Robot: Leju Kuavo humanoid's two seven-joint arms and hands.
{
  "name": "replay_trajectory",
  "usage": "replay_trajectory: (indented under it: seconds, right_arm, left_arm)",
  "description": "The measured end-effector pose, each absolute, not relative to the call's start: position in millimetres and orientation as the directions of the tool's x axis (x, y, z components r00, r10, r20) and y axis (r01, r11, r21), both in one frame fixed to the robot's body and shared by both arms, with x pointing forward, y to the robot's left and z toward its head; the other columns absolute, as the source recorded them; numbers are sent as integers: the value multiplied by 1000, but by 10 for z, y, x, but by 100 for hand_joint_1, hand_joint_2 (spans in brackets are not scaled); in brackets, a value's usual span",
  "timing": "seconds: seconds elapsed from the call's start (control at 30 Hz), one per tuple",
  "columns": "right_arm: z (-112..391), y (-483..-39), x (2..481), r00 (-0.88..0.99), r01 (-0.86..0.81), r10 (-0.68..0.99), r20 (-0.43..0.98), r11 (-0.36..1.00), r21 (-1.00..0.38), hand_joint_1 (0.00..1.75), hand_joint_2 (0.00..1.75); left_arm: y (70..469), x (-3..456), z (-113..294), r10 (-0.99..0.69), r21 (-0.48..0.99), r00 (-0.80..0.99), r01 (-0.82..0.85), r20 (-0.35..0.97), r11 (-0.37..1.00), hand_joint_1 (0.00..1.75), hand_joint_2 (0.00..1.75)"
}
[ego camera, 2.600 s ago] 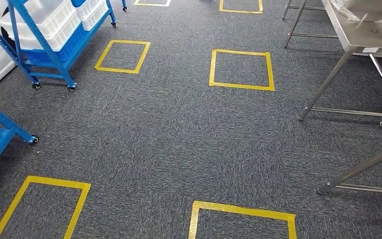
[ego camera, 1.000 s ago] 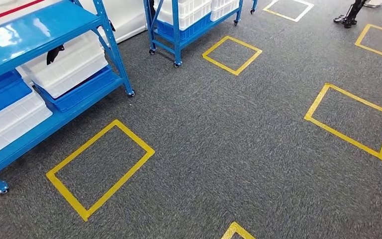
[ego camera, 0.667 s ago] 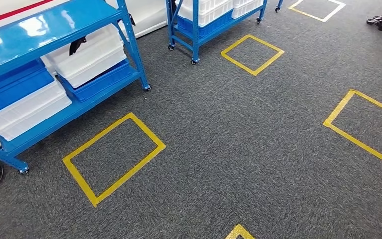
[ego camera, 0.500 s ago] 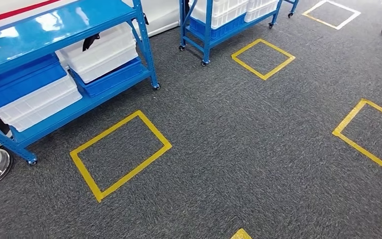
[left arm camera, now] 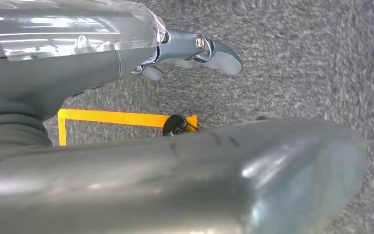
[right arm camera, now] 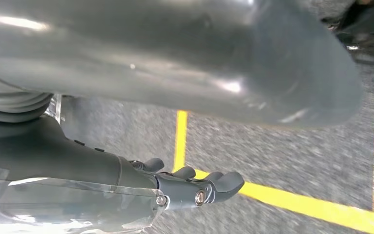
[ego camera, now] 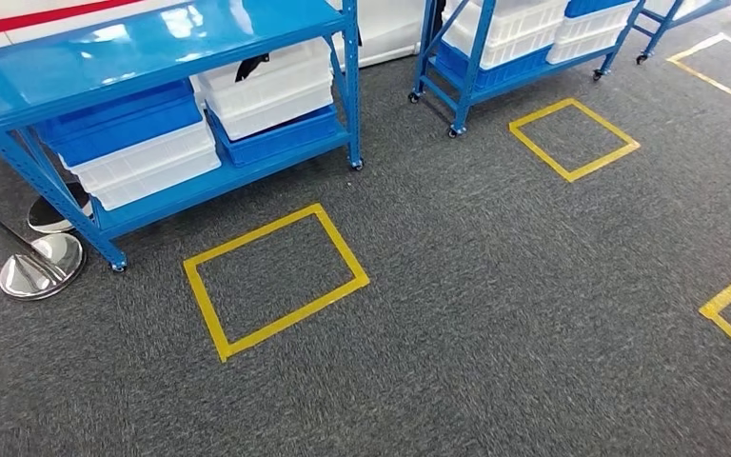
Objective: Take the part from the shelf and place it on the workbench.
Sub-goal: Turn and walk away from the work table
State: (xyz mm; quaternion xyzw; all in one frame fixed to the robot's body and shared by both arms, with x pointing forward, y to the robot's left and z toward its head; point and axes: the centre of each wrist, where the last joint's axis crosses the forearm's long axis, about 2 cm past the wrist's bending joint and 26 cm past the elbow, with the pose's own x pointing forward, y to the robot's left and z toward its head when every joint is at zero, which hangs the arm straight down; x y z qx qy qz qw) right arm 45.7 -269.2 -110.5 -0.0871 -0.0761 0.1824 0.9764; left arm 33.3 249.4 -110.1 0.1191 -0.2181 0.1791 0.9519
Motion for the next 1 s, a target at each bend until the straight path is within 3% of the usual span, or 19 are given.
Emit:
replay_trajectory:
  seconds: [1.0]
  right_arm:
    - [-1112, -2694, 398, 941, -302, 324, 99, 935, -188, 0, 0]
  left_arm:
    - [2467, 275, -1104, 317, 139, 826, -423, 466, 896, 0, 0]
